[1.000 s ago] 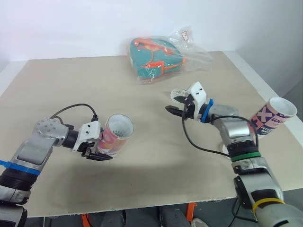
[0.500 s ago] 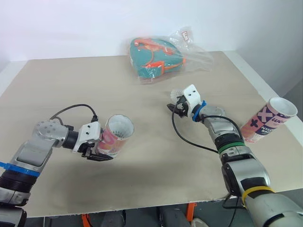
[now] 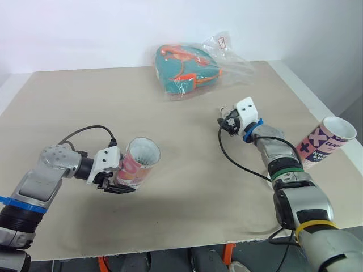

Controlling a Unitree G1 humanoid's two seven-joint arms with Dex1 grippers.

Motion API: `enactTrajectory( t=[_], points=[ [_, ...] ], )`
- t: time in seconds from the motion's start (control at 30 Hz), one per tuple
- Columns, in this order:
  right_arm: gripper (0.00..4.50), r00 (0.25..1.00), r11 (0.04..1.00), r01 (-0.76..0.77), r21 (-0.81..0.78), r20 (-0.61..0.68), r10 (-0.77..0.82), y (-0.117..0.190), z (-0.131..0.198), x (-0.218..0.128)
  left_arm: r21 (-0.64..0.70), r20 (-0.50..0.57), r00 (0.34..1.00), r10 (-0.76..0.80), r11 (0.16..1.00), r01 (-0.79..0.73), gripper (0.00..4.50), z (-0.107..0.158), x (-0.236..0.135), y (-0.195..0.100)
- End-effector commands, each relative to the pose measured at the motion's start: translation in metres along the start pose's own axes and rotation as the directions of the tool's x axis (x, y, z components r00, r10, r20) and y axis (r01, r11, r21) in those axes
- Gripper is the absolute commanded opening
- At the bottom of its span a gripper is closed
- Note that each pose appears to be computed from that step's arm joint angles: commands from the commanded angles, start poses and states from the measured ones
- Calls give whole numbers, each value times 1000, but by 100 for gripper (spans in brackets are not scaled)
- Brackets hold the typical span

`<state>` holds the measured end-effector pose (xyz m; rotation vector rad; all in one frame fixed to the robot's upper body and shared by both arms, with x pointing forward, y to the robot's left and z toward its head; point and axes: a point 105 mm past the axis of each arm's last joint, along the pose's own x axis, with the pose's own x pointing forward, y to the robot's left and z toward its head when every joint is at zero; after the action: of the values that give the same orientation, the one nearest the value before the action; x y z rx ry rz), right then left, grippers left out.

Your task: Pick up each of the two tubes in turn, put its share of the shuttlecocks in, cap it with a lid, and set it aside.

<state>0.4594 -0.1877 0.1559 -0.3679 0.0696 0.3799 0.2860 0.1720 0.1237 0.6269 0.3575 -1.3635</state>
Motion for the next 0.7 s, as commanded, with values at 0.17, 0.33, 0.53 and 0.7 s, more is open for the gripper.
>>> enactTrajectory(
  t=[0.17, 0.33, 0.53, 0.7],
  points=[
    [323, 996, 996, 71, 46, 41, -73, -20, 14, -3, 1, 9, 999, -37, 999, 37, 308, 3, 5, -7],
    [323, 988, 984, 156, 88, 6, -157, -32, 9, -5, -1, 7, 999, -34, 999, 34, 308, 3, 5, -6],
    [95, 982, 966, 191, 176, -28, -189, -34, 4, -2, 0, 6, 999, -31, 1000, 31, 308, 3, 5, -6],
    [4, 981, 965, 194, 178, -30, -192, -33, 4, -1, 0, 7, 1000, -29, 1000, 29, 308, 3, 5, -5]
  ],
)
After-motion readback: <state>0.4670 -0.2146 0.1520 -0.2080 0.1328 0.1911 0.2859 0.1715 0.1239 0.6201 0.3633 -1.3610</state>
